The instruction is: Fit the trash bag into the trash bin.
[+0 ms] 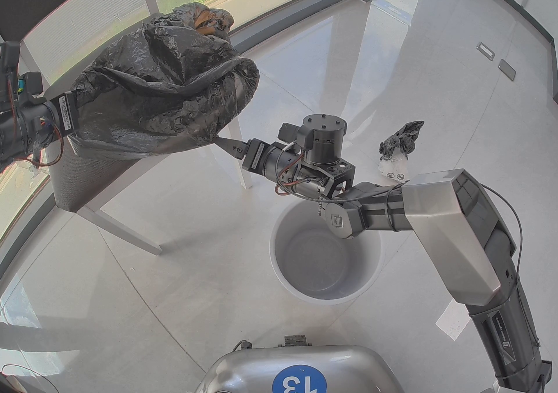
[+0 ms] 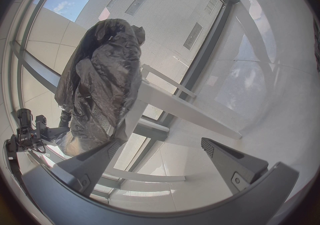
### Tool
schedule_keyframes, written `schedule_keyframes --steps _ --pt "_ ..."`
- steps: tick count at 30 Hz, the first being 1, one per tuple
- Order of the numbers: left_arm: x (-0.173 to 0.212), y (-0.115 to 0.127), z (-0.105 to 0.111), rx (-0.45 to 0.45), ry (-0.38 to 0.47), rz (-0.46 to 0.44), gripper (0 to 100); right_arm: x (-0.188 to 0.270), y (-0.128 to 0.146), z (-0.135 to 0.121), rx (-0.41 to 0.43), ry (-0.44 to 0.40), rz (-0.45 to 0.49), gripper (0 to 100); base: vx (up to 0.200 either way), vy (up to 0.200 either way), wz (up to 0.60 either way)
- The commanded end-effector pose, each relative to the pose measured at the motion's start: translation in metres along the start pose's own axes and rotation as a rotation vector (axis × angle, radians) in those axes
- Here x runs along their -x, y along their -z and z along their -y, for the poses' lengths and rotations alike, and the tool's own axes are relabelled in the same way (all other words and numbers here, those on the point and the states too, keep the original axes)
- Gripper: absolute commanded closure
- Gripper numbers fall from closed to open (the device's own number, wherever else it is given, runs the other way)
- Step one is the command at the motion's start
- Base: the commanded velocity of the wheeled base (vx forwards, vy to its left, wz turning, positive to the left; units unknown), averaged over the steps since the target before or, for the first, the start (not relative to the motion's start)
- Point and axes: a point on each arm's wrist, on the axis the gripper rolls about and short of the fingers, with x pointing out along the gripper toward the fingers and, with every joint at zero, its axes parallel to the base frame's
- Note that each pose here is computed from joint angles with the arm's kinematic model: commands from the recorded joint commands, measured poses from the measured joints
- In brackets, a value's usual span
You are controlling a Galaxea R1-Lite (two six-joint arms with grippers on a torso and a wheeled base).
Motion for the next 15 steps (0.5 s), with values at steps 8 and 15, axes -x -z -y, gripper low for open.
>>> schedule_keyframes --steps 8,15 --pt "0.005 0.000 0.000 -0.001 0.005 0.002 100 0.006 -0.022 -0.018 0.013 -0.031 0.041 0 0.000 0.000 0.00" --pt "0.012 0.002 0.008 -0.009 0.043 0.003 100 0.022 -0.062 -0.056 0.050 -0.094 0.117 0 0.000 0.000 0.00"
